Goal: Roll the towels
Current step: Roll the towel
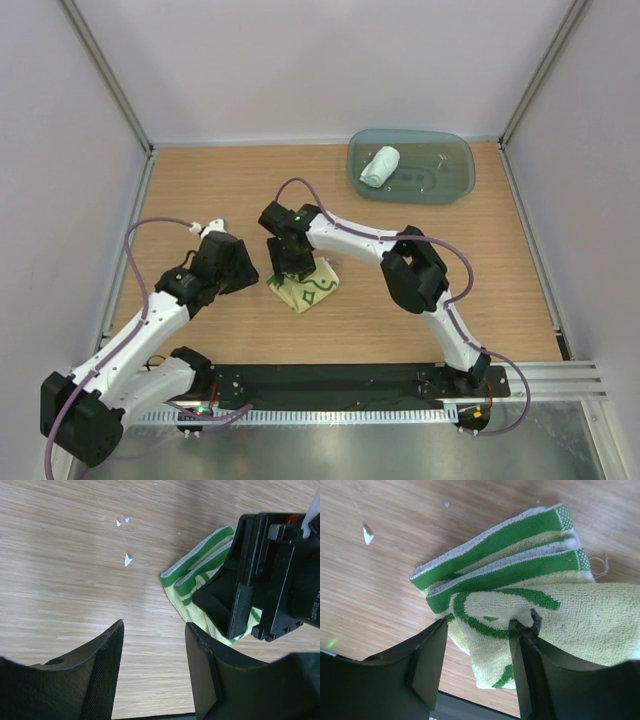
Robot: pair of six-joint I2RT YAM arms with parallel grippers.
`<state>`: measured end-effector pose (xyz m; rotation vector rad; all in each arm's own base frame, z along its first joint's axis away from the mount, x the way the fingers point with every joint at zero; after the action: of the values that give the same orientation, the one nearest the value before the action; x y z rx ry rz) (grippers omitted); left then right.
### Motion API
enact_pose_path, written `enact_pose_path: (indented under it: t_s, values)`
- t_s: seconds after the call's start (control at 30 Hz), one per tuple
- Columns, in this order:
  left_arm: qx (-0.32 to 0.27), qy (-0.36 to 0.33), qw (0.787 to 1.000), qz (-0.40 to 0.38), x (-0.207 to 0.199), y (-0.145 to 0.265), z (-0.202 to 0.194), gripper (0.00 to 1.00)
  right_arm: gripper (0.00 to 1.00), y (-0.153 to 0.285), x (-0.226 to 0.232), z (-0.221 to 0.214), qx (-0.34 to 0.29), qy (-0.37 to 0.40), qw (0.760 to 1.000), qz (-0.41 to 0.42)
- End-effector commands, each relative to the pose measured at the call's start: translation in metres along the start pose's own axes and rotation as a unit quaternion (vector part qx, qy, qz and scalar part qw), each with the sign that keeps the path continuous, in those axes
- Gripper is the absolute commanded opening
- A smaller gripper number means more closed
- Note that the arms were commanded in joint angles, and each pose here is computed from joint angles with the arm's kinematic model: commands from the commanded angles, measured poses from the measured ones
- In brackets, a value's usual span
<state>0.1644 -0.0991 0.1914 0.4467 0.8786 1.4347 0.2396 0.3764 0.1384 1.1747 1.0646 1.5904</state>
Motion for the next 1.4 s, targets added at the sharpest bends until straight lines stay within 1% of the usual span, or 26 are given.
enact_pose_path:
  t_s: [0.0,0.03,0.07,0.13,0.17,0.23,0.33,0.4,0.5,0.53,0.57,0.6,0.7,0.73,0.77,0.8,0.87,0.9,1.0,1.03,1.07,1.17,1.23,1.27,1.3,1.37]
  values:
    - [0.003,0.003,1.000,-0.011,-0.001,0.002,0.000,0.53,0.57,0.004,0.002,0.009,-0.028,0.008,0.999,-0.028]
    - [0.003,0.002,1.000,-0.010,-0.001,0.001,0.000,0.53,0.55,0.001,0.001,0.008,-0.026,0.010,0.999,-0.035]
    - [0.002,0.002,1.000,-0.011,-0.002,0.001,0.000,0.53,0.48,0.000,0.000,0.008,-0.028,0.010,0.999,-0.044]
    - [0.002,0.002,1.000,-0.012,-0.001,0.001,0.000,0.53,0.39,-0.005,-0.005,0.005,-0.025,0.014,0.998,-0.059]
    - [0.003,0.002,1.000,-0.013,-0.001,0.001,0.000,0.53,0.28,-0.007,-0.006,0.005,-0.028,0.016,0.997,-0.067]
    - [0.002,0.002,1.000,-0.015,-0.002,0.001,0.000,0.53,0.24,-0.011,-0.010,0.002,-0.024,0.018,0.997,-0.075]
    - [0.005,0.001,1.000,-0.015,-0.002,-0.001,0.000,0.52,0.10,-0.012,-0.010,-0.001,-0.024,0.021,0.997,-0.076]
    - [0.005,0.002,1.000,-0.015,-0.002,-0.001,0.000,0.52,0.04,-0.009,-0.009,-0.001,-0.038,0.022,0.997,-0.071]
    - [0.003,0.006,1.000,-0.016,-0.003,-0.002,0.000,0.52,0.01,0.011,-0.003,0.002,-0.076,0.027,0.996,-0.031]
    - [-0.001,0.007,1.000,-0.018,-0.004,-0.003,0.002,0.51,0.01,0.018,-0.001,0.001,-0.088,0.031,0.996,-0.018]
    - [-0.003,0.009,1.000,-0.019,-0.005,-0.002,0.003,0.51,0.01,0.045,0.002,0.002,-0.121,0.030,0.992,0.008]
    - [-0.002,0.010,1.000,-0.020,-0.006,-0.002,0.005,0.50,0.01,0.044,-0.005,-0.004,-0.134,0.026,0.991,0.011]
    - [-0.003,0.012,1.000,-0.023,-0.010,-0.003,0.010,0.50,0.01,0.074,-0.029,-0.026,-0.185,-0.008,0.982,0.041]
    - [-0.002,0.012,1.000,-0.024,-0.011,-0.003,0.011,0.49,0.01,0.078,-0.038,-0.033,-0.196,-0.018,0.980,0.042]
    - [-0.002,0.013,1.000,-0.028,-0.013,-0.003,0.012,0.49,0.01,0.064,-0.058,-0.053,-0.182,-0.038,0.982,0.019]
    - [0.001,0.012,1.000,-0.026,-0.014,-0.006,0.012,0.49,0.01,0.085,-0.064,-0.059,-0.210,-0.054,0.975,0.047]
    - [0.002,0.014,0.999,-0.031,-0.016,-0.009,0.013,0.49,0.01,0.075,-0.092,-0.084,-0.209,-0.076,0.974,0.032]
    - [0.001,0.015,0.999,-0.034,-0.017,-0.011,0.014,0.49,0.01,0.089,-0.097,-0.090,-0.231,-0.099,0.966,0.055]
    - [0.010,0.019,0.999,-0.041,-0.021,-0.019,0.014,0.47,0.02,0.087,-0.125,-0.113,-0.242,-0.141,0.959,0.040]
    - [0.017,0.017,0.999,-0.038,-0.022,-0.024,0.013,0.46,0.06,0.099,-0.130,-0.119,-0.256,-0.151,0.953,0.062]
    - [0.021,0.017,0.999,-0.040,-0.023,-0.027,0.012,0.46,0.07,0.093,-0.140,-0.128,-0.249,-0.159,0.954,0.056]
    - [0.028,0.010,0.998,-0.048,-0.029,-0.034,0.013,0.46,0.29,0.099,-0.152,-0.147,-0.249,-0.186,0.947,0.085]
    - [0.029,-0.001,0.998,-0.060,-0.037,-0.034,0.015,0.46,0.39,0.099,-0.156,-0.160,-0.242,-0.195,0.947,0.082]
    - [0.039,-0.017,0.997,-0.066,-0.042,-0.037,0.011,0.47,0.42,0.101,-0.163,-0.169,-0.239,-0.196,0.948,0.073]
    - [0.044,-0.025,0.996,-0.074,-0.047,-0.038,0.010,0.49,0.47,0.103,-0.164,-0.174,-0.248,-0.191,0.947,0.066]
    - [0.055,-0.050,0.991,-0.115,-0.063,-0.037,0.007,0.51,0.50,0.111,-0.170,-0.183,-0.250,-0.203,0.946,0.044]
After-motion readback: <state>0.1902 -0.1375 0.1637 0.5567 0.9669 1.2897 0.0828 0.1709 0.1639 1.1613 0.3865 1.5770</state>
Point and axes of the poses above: each gripper's point midway between its finger pads, its own y axis back along the fingers, its own x axis along the line the jaws close on, z = x × y, the point moved 10 cm from there along y, back along the fingers, and after that the axes turned 7 degrees about -y, right-handed, at the moved point
